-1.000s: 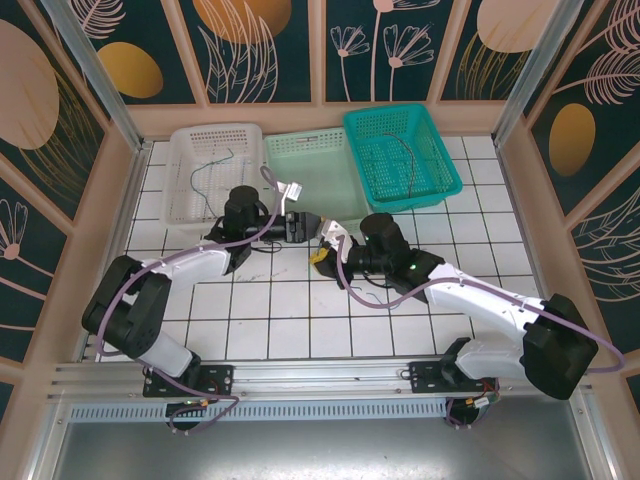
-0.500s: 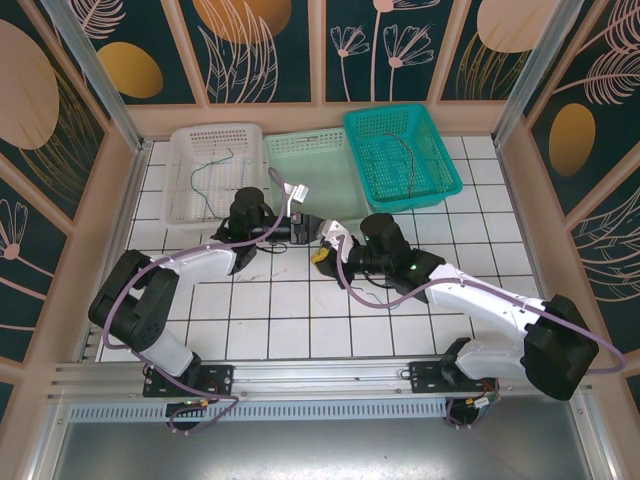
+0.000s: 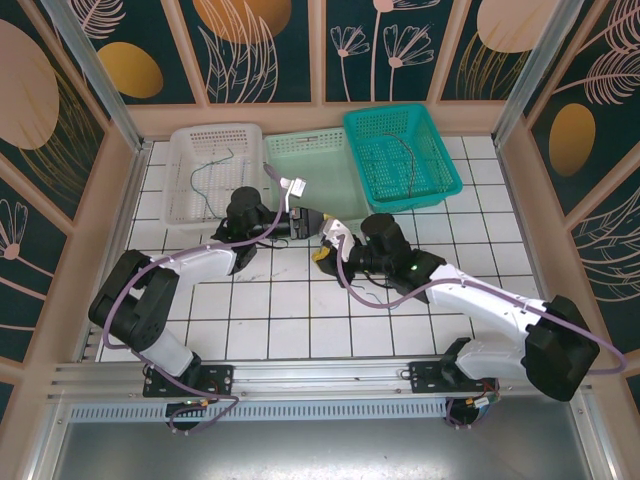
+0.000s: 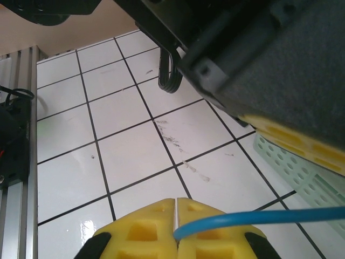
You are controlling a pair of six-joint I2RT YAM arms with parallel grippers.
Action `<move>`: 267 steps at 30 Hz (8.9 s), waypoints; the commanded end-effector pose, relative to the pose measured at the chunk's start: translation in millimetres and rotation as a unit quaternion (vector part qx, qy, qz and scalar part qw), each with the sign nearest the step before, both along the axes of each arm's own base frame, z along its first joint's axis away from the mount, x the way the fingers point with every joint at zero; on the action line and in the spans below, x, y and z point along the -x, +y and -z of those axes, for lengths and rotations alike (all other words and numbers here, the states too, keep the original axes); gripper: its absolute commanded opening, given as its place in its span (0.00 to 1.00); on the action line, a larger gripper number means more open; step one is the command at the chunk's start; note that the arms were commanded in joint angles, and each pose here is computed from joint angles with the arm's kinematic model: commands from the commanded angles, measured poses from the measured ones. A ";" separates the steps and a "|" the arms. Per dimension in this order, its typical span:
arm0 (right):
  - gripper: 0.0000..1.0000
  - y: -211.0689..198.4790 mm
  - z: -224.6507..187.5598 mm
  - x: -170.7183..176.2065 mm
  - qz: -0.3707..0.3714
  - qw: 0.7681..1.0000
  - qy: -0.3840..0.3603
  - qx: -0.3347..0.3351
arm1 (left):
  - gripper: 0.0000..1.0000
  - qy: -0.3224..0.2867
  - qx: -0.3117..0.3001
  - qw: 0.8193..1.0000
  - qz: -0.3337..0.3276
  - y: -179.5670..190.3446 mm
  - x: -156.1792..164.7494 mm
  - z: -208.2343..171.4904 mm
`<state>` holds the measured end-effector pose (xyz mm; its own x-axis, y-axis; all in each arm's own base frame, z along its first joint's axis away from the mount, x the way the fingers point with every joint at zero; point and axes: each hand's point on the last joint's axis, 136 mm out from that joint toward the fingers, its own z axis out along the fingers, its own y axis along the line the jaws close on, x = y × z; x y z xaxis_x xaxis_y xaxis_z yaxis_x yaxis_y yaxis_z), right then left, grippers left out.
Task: Untangle the cables
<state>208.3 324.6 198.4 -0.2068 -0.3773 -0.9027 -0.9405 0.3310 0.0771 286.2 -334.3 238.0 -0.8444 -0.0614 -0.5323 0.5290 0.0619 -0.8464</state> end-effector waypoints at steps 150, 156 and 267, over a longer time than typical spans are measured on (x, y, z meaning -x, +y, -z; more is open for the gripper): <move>0.73 -61.1 -40.4 -246.1 0.252 0.935 0.229 -0.102 | 0.98 -0.186 -0.219 0.931 -0.224 48.7 -20.3 38.9; 0.73 -170.9 -29.7 -210.6 0.384 0.890 0.213 -0.125 | 0.92 -0.208 -0.269 0.936 -0.093 -8.2 18.0 81.7; 0.58 -196.0 69.5 -101.0 0.404 0.796 0.403 -0.203 | 0.01 -0.337 -0.297 0.892 -0.053 -106.3 50.8 95.4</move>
<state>300.9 132.0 128.0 -0.8250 0.4559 -0.3340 -0.0077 0.5819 0.8132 249.5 -427.3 119.5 -0.3936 0.3709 -0.8412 0.8198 0.5557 -0.1386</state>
